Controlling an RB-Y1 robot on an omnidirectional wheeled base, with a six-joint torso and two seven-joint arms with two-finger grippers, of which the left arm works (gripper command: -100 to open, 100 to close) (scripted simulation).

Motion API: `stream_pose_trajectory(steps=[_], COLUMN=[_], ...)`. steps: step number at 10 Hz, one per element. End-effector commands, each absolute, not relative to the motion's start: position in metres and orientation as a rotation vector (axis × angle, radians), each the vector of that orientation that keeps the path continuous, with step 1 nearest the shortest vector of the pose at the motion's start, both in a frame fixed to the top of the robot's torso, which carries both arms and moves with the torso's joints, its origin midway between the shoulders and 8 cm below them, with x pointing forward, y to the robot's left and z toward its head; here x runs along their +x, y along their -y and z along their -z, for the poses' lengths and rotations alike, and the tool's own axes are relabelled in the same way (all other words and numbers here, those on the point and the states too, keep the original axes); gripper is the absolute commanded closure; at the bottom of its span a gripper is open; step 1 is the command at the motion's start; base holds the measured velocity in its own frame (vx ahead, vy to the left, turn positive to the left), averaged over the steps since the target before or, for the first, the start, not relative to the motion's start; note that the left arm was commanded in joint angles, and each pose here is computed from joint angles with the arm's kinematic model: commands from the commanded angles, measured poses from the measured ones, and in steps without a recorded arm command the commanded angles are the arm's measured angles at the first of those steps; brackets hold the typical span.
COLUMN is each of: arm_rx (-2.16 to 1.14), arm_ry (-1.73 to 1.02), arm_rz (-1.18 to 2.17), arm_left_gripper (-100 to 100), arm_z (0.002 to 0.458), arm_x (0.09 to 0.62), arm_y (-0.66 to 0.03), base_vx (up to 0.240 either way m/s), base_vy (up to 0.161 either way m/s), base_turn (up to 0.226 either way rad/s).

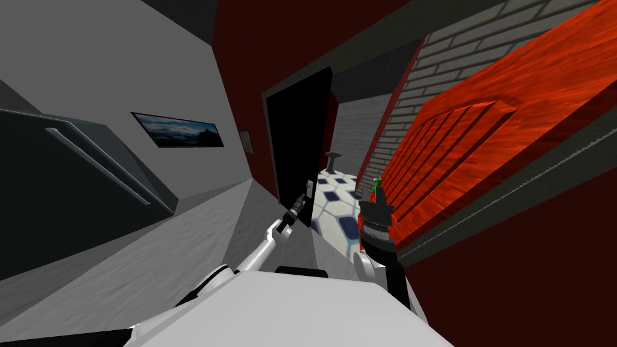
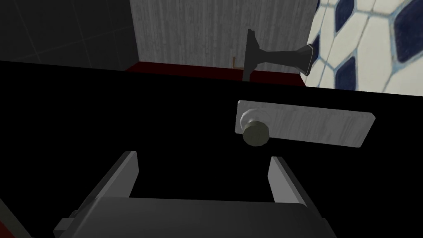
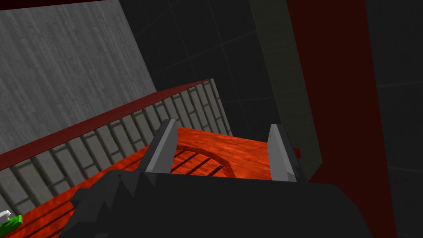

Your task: Push the door open

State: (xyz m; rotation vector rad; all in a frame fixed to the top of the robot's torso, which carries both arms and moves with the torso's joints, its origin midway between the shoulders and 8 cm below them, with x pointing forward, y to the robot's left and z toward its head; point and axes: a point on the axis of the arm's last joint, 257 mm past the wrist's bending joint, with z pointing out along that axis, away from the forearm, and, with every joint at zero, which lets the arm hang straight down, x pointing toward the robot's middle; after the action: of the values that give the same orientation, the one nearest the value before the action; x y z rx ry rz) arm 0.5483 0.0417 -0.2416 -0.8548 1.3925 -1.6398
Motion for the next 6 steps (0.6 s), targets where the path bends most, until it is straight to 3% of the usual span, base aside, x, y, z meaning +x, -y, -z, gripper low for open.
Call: stream_pose_trajectory(steps=[1,6], arm_rx=[-0.860,-0.881], arm_ry=[-1.417,-1.536], arm_rz=[1.638,1.621], arm_left_gripper=[-100,-100], arm_z=[0.248,0.279], arm_x=[0.551,0.559], arm_y=[-0.037,-0.015], base_vx=[0.080,0.141], base_vy=[0.083,0.127], base_turn=[-0.017,-0.035])
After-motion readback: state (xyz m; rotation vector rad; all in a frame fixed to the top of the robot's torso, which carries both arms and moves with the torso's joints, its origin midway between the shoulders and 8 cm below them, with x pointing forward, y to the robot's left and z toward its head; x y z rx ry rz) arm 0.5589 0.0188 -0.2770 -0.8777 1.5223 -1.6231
